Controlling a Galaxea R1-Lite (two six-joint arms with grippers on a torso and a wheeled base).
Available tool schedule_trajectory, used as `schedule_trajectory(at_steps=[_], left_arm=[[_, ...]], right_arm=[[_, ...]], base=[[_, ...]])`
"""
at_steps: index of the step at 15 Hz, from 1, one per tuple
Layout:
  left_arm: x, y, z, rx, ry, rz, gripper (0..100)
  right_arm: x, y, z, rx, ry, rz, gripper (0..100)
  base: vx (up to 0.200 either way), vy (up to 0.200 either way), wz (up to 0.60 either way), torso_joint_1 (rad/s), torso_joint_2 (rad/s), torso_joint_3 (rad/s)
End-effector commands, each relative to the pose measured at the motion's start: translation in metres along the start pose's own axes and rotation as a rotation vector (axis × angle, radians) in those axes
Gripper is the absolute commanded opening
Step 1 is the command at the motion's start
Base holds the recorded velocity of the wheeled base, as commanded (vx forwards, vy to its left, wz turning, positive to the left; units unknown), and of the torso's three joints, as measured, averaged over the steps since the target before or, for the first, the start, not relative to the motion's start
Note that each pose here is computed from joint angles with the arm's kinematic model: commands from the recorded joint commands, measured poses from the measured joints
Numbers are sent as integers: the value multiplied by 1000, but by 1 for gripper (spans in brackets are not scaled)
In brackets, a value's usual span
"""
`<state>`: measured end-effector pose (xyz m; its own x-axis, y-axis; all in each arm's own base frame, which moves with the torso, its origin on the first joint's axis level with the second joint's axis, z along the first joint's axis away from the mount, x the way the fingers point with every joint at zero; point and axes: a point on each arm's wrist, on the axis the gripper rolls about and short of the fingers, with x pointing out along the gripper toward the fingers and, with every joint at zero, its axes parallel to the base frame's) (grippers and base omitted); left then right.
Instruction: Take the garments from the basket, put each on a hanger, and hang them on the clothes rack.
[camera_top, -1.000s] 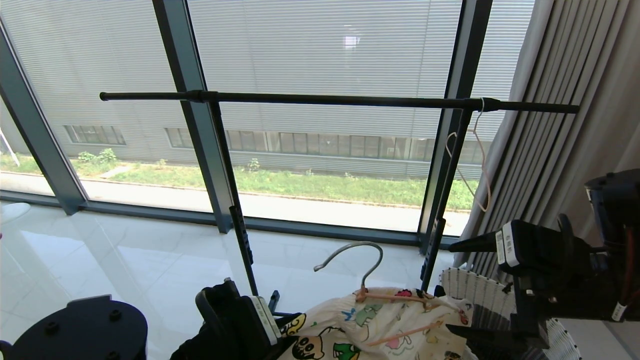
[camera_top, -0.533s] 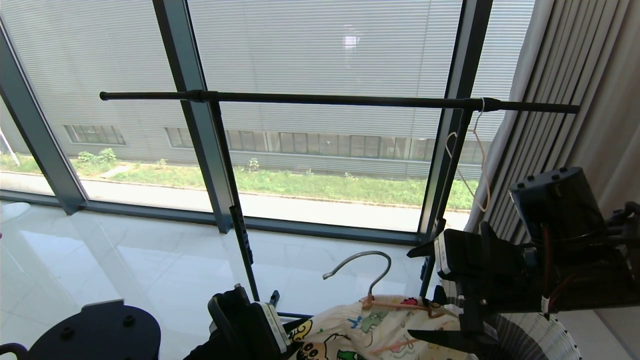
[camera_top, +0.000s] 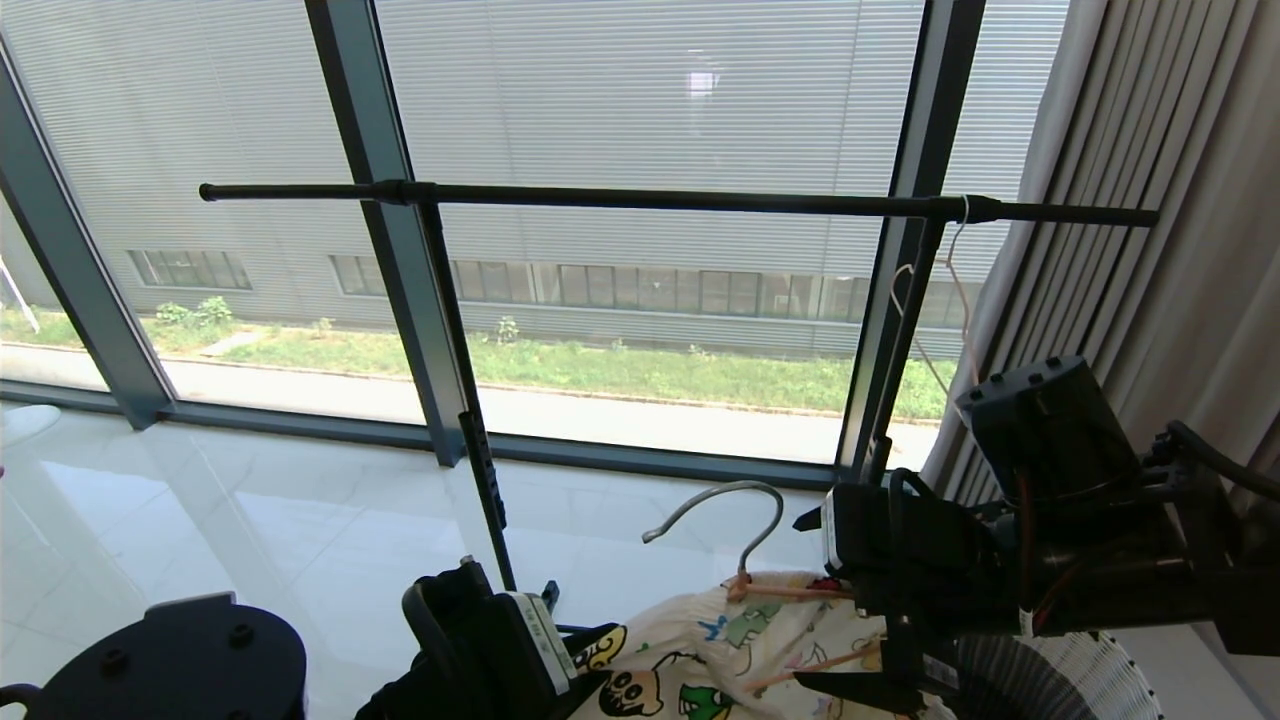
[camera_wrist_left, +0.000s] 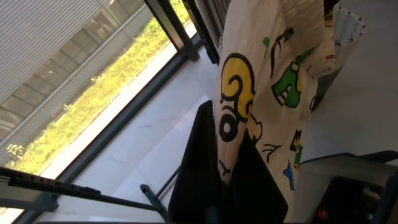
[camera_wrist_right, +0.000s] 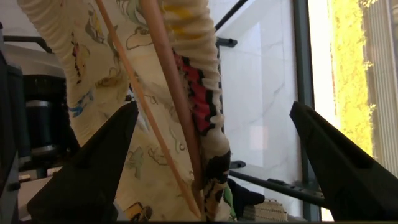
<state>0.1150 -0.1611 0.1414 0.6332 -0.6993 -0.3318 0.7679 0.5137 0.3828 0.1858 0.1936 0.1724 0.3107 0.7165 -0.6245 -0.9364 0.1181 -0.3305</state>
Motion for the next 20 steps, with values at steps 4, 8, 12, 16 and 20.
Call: schedule_trajectory(at_steps=[4, 8, 12, 16, 20], left_arm=[[-1, 0, 1, 1, -4, 2, 0], [-1, -1, 1, 5, -7, -3, 0], [-1, -2, 1, 7, -7, -8, 100], [-9, 0, -5, 2, 22, 66, 100], [-42, 7, -41, -27, 100, 161, 100]], right_arm=[[1, -1, 2, -8, -3, -20, 0], [2, -1, 7, -20, -31, -42, 0], [1, -1, 8, -26, -43, -53, 0], [-2, -5, 7, -131, -102, -119, 0], [-13, -4, -5, -160, -100, -151, 0]], base=[[0, 0, 0, 0, 0, 0], [0, 0, 0, 0, 0, 0], [0, 0, 0, 0, 0, 0], [0, 0, 0, 0, 0, 0], [0, 0, 0, 0, 0, 0]])
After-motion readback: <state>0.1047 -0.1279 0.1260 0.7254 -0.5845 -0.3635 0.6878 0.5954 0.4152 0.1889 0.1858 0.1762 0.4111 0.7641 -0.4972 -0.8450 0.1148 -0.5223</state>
